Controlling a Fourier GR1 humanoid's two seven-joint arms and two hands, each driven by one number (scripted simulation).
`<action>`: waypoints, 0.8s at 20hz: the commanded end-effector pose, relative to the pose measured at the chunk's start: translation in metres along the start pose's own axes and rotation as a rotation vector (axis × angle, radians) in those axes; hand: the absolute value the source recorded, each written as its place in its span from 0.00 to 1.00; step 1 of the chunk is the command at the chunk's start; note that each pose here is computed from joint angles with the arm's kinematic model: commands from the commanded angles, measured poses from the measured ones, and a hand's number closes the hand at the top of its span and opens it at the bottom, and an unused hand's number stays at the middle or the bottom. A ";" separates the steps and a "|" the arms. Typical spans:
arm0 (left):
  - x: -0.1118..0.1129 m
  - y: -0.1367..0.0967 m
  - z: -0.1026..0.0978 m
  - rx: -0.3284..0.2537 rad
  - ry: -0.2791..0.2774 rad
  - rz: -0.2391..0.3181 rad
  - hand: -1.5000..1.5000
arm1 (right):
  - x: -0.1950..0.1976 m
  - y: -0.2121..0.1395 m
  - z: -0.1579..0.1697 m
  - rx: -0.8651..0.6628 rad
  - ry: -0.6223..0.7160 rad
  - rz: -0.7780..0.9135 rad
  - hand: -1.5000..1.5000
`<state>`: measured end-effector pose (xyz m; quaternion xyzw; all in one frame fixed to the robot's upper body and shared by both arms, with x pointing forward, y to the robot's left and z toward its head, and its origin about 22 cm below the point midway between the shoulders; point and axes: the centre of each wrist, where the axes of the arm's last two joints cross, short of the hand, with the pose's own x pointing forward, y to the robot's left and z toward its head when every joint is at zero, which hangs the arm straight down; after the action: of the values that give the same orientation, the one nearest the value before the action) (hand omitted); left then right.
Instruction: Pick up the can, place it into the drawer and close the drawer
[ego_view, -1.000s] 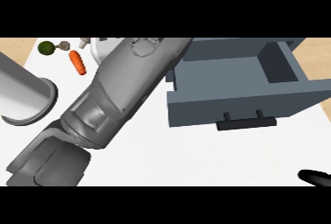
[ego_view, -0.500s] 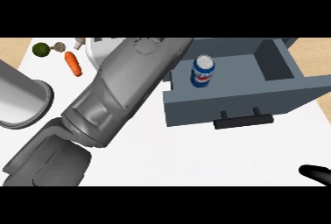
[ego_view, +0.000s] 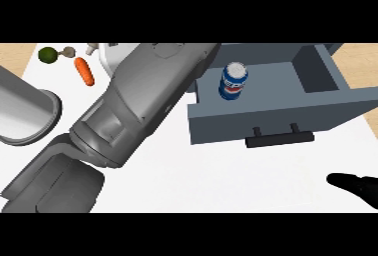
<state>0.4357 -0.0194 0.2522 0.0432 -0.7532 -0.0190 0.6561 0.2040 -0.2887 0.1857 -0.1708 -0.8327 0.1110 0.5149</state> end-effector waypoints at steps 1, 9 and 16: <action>0.006 -0.001 0.000 -0.007 0.019 0.058 0.00 | 0.007 0.015 -0.013 0.052 -0.045 0.135 0.00; 0.005 -0.002 0.000 0.006 -0.011 0.065 0.00 | -0.011 0.053 -0.041 0.116 -0.083 0.398 0.00; 0.010 0.002 -0.004 0.023 -0.032 0.028 0.00 | -0.057 0.092 -0.062 0.209 -0.072 0.570 0.00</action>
<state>0.4356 -0.0215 0.2606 0.0298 -0.7624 -0.0020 0.6465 0.2806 -0.2414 0.1514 -0.3177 -0.7727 0.3006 0.4600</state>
